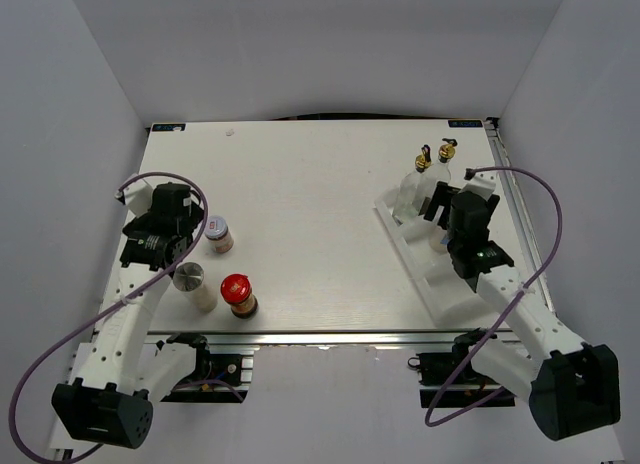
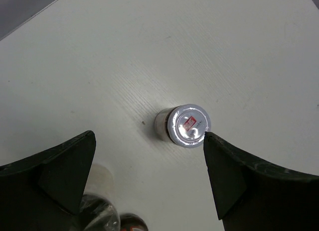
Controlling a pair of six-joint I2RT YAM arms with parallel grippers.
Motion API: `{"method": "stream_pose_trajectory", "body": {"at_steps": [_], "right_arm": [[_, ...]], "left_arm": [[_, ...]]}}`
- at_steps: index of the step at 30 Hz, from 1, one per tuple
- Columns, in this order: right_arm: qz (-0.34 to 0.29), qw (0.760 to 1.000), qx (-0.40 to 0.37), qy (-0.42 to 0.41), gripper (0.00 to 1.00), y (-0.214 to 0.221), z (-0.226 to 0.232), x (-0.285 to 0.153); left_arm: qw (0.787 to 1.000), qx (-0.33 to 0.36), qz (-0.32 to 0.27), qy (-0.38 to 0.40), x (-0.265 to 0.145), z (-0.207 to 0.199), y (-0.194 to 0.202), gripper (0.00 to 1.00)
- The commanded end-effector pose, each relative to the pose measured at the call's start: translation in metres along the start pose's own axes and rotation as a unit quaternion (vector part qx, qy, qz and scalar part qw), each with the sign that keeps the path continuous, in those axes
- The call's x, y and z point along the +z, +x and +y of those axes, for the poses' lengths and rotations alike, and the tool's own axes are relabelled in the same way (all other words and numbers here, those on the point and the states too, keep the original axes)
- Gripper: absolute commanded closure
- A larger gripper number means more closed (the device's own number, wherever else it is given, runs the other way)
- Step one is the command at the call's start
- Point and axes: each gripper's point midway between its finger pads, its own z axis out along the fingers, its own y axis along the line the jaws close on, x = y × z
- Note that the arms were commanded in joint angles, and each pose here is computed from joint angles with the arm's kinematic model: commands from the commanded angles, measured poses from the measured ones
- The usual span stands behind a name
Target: Organize the condiment bottles
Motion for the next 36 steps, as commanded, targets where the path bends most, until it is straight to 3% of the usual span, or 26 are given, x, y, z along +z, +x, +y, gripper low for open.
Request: {"method": "stream_pose_trajectory", "body": {"at_steps": [1, 9, 14, 20, 26, 28, 30, 32, 33, 36], "right_arm": [[-0.031, 0.999, 0.014, -0.028, 0.1, -0.036, 0.006, -0.017], [-0.09, 0.987, 0.025, -0.134, 0.11, -0.068, 0.027, -0.056], [-0.093, 0.984, 0.023, -0.152, 0.11, -0.066, 0.031, -0.061], [-0.084, 0.984, 0.024, -0.158, 0.11, -0.062, 0.032, -0.062], [-0.103, 0.971, 0.032, -0.214, 0.11, -0.071, 0.046, -0.08], [-0.112, 0.966, 0.032, -0.229, 0.1, -0.074, 0.049, -0.087], [-0.12, 0.961, 0.029, -0.249, 0.11, -0.078, 0.053, -0.095], [-0.128, 0.956, 0.021, -0.263, 0.1, -0.081, 0.056, -0.1], [-0.135, 0.951, 0.017, -0.277, 0.1, -0.083, 0.059, -0.106], [-0.146, 0.932, -0.011, -0.331, 0.11, -0.083, 0.073, -0.12]], "left_arm": [[0.999, 0.041, 0.027, -0.015, -0.016, 0.02, 0.006, 0.02], [0.988, 0.105, 0.111, -0.017, -0.028, 0.043, 0.045, 0.02], [0.973, 0.152, 0.171, -0.025, -0.036, 0.057, 0.067, 0.02], [0.968, 0.156, 0.193, -0.034, -0.037, 0.066, 0.082, 0.02], [0.958, 0.168, 0.232, -0.033, -0.038, 0.075, 0.105, 0.02], [0.956, 0.171, 0.235, -0.037, -0.037, 0.079, 0.11, 0.08], [0.955, 0.174, 0.236, -0.043, -0.035, 0.081, 0.112, 0.27], [0.956, 0.172, 0.235, -0.037, -0.035, 0.077, 0.11, 0.38], [0.958, 0.169, 0.229, -0.032, -0.034, 0.072, 0.105, 0.51], [0.963, 0.161, 0.215, -0.012, -0.036, 0.056, 0.09, 0.67]]}}
